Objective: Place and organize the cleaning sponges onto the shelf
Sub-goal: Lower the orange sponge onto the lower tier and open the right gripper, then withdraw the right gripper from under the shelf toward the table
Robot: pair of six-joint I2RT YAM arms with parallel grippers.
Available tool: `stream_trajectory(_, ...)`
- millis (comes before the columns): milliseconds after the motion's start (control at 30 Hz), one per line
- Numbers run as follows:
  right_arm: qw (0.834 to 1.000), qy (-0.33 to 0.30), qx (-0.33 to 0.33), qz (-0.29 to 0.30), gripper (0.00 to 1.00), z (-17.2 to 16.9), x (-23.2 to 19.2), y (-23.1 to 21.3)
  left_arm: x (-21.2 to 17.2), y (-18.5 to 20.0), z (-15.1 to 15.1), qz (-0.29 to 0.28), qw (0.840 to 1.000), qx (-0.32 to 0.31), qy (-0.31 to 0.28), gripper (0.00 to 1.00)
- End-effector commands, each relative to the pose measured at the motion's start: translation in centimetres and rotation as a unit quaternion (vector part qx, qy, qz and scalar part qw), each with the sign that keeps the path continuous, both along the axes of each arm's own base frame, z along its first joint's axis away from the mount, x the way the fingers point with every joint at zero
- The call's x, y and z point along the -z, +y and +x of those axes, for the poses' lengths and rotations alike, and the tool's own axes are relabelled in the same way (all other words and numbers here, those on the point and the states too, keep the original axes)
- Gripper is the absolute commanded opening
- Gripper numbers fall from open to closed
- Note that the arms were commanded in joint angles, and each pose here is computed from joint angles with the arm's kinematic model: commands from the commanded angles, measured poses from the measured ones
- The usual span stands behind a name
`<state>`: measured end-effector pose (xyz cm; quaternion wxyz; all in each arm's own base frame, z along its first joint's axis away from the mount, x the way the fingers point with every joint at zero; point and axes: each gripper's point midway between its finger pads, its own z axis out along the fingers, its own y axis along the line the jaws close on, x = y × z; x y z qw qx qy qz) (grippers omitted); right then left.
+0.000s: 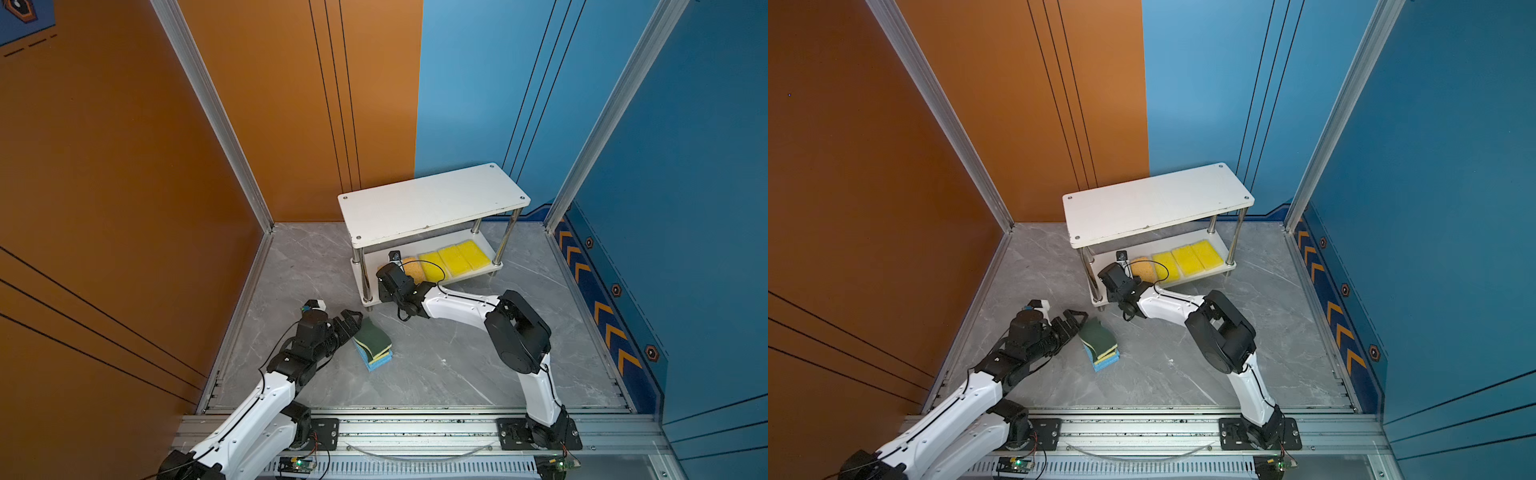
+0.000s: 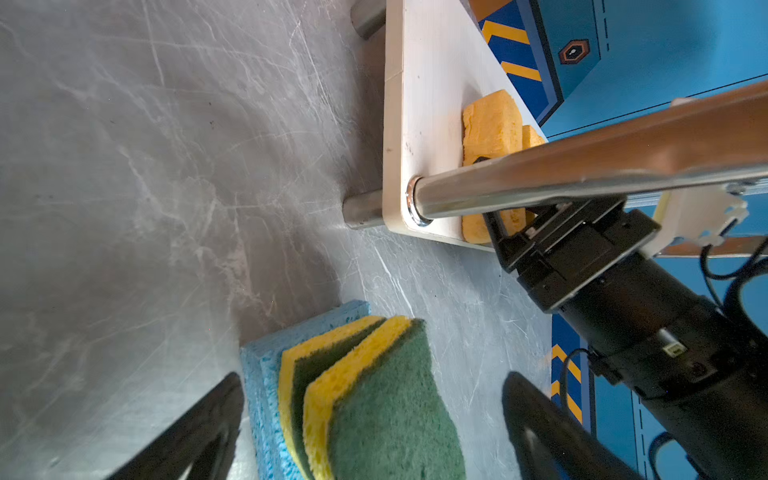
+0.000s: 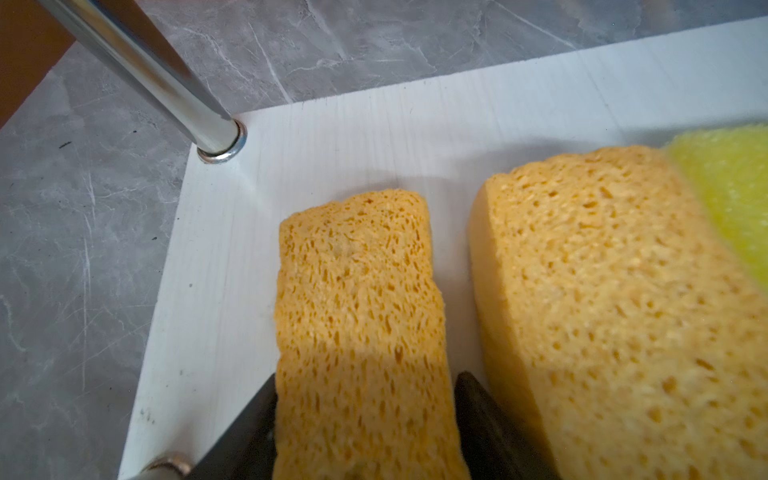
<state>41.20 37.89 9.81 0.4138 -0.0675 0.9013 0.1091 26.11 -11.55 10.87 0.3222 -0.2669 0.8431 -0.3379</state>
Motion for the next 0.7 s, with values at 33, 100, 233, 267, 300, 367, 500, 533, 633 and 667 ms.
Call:
stream_trajectory(33,1.0,0.003,-0.005,-0.015,0.68,-0.4,0.0,-0.1,0.2,0.2,-0.4,-0.002,1.0,0.003,0.006,0.98)
stream_trajectory(100,1.0,0.001,-0.008,-0.02,0.7,-0.6,0.2,-0.1,0.2,0.2,-0.4,-0.002,1.0,0.002,0.006,0.97)
stream_trajectory(233,1.0,-0.017,-0.01,-0.018,0.72,-0.9,-1.8,-0.3,0.4,0.3,-0.4,-0.001,1.0,0.0,0.008,0.98)
stream_trajectory(267,1.0,-0.02,-0.009,-0.019,0.73,-1.0,-2.0,-0.4,0.4,0.3,-0.4,-0.001,1.0,0.0,0.007,0.97)
stream_trajectory(300,1.0,-0.021,-0.009,-0.02,0.74,-1.1,-2.1,-0.5,0.4,0.3,-0.4,-0.001,1.0,0.0,0.007,0.98)
stream_trajectory(367,1.0,-0.022,-0.01,-0.02,0.76,-1.2,-2.3,-0.7,0.2,0.3,-0.4,0.003,1.0,0.001,0.008,0.97)
stream_trajectory(500,0.999,-0.022,-0.014,-0.02,0.77,-1.6,-2.6,-1.0,-0.1,0.4,-0.3,0.005,1.0,0.002,0.005,0.98)
stream_trajectory(533,0.999,-0.023,-0.018,-0.02,0.77,-1.8,-2.8,-1.0,-0.2,0.4,-0.3,0.004,1.0,0.002,0.004,0.97)
stream_trajectory(633,0.999,-0.028,-0.035,-0.017,0.78,-2.3,-3.2,-0.9,-0.2,0.4,-0.3,0.004,1.0,0.001,0.003,0.97)
stream_trajectory(667,0.999,-0.032,-0.04,-0.017,0.78,-2.4,-3.4,-0.9,-0.3,0.4,-0.3,0.004,1.0,0.001,0.003,0.97)
